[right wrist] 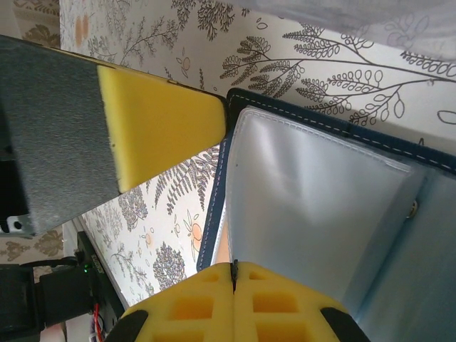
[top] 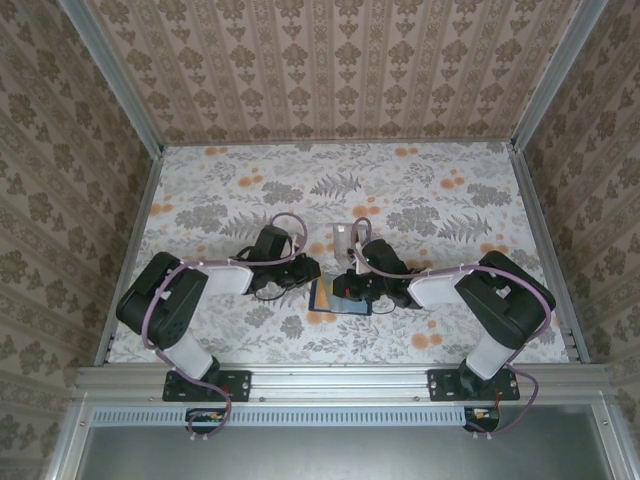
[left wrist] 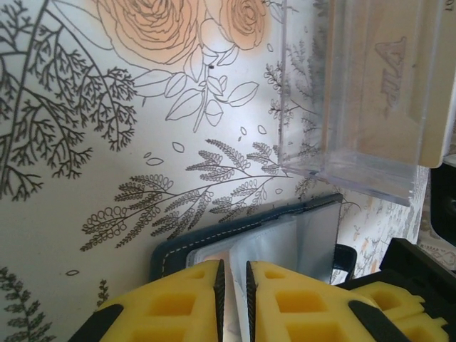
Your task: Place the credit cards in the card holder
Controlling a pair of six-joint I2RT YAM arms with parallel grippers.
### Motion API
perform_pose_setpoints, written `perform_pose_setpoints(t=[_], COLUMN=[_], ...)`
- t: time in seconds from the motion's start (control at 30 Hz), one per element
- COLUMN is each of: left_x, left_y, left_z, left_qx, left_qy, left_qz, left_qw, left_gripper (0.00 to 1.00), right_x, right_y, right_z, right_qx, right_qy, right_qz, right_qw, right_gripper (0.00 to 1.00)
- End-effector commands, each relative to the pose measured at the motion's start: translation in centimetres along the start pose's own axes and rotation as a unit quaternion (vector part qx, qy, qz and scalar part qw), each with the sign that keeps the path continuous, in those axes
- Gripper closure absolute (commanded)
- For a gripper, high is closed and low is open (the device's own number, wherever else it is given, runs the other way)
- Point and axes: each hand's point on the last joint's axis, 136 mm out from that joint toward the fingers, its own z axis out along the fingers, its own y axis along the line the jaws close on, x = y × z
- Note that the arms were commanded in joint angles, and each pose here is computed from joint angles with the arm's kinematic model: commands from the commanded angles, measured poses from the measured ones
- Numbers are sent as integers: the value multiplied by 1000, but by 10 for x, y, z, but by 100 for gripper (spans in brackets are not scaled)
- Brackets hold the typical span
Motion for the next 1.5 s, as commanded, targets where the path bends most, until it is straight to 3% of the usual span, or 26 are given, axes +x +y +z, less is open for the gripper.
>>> perform_pose_setpoints(t=[0.0, 0.3, 0.63, 1.47], left_x=[0, 1, 1, 3], left_y=[-4, -4, -4, -11], left_z=[6, 9, 8, 12], left_qx=[10, 9, 10, 16], left_qy=[6, 10, 7, 13], left_qz=[-7, -6, -8, -5], left_qw=[1000, 1000, 1000, 1000], left_gripper=[82, 85, 76, 75], right_x=[-3, -3, -2, -2], right_y=[11, 12, 11, 10], right_z=[-6, -6, -6, -6], right_qx=[-22, -22, -22, -23], right_qy=[-4, -5, -4, -6], right_qz=[-6, -6, -6, -5], right_qw=[1000, 1000, 1000, 1000], right_gripper=[98, 98, 98, 99])
